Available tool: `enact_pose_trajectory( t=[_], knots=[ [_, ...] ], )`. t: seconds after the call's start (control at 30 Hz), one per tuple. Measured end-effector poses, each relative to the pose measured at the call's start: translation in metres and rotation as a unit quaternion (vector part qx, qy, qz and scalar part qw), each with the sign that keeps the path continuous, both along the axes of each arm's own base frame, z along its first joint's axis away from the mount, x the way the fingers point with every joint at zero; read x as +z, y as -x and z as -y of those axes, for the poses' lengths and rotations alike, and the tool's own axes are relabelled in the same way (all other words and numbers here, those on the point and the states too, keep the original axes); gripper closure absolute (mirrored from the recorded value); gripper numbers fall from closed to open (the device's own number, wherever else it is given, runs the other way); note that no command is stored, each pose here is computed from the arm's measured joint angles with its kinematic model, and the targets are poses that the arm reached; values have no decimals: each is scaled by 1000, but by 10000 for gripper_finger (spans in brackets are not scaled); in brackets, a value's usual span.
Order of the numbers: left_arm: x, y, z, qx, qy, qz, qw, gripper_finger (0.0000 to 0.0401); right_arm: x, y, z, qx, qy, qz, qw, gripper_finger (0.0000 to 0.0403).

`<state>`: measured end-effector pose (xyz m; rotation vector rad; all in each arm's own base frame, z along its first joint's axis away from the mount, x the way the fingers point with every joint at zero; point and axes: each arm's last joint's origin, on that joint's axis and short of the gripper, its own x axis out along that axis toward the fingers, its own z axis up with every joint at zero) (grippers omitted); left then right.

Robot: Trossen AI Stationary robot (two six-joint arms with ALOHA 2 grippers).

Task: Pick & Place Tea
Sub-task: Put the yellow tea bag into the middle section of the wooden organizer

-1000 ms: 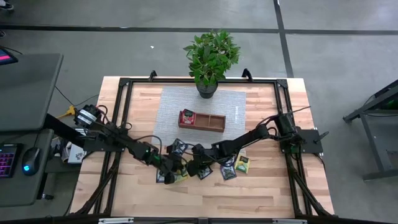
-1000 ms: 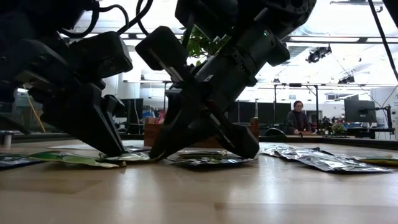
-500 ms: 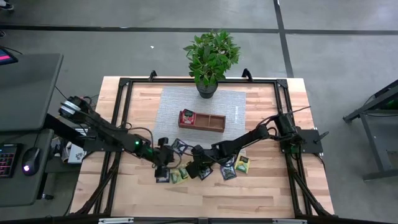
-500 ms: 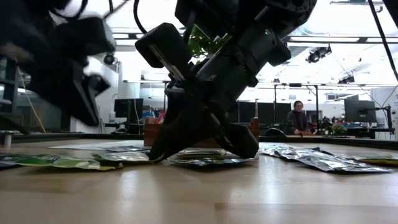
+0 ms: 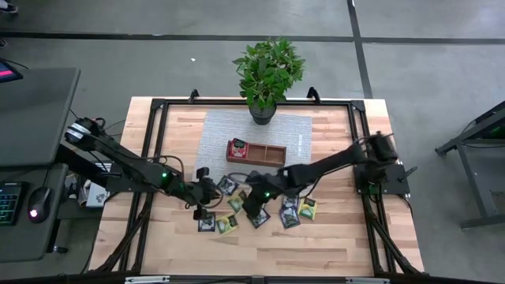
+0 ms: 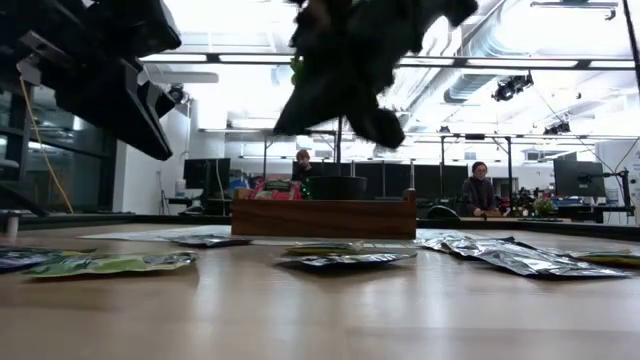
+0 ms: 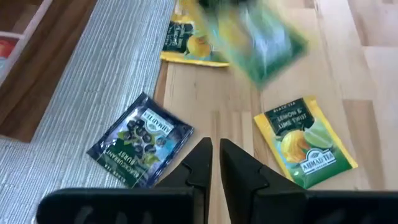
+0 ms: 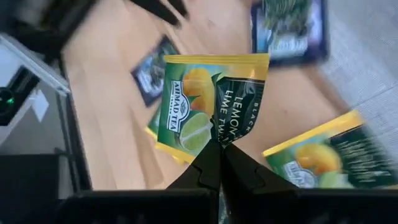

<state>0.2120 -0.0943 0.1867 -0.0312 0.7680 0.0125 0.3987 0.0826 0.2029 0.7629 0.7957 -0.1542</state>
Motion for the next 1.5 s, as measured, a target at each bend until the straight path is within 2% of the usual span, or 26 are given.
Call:
enact_pose_trajectory(
  t=[0.13, 0.3, 0.5, 0.67, 0.83, 1.0, 1.1, 1.37, 1.5],
  knots=[
    [1, 0, 0, 3, 4, 3, 1000, 370, 39, 19, 14, 3, 51, 18, 999, 403],
    [1, 0, 0, 13, 12, 4, 1000, 370, 84, 49, 35, -6, 144, 41, 989, 403],
    [1, 0, -2, 43, 6, 9, 999, 370, 112, 72, 56, -17, 246, 34, 969, 403],
    [2, 3, -5, 81, 1, 12, 997, 370, 125, 70, 60, 9, 334, -22, 942, 403],
    [11, 10, -10, 111, -7, 28, 993, 370, 124, 55, 60, 47, 396, -98, 912, 403],
    [26, 23, -19, 148, -22, 60, 987, 370, 105, 36, 60, 86, 441, -179, 875, 403],
    [34, 30, -24, 161, -29, 77, 984, 370, 92, 27, 63, 101, 463, -204, 857, 403],
    [40, 40, -29, 169, -39, 79, 982, 370, 66, 8, 91, 137, 493, -241, 824, 403],
    [40, 40, -29, 167, -40, 75, 982, 370, 54, 0, 106, 157, 481, -246, 827, 403]
  ],
)
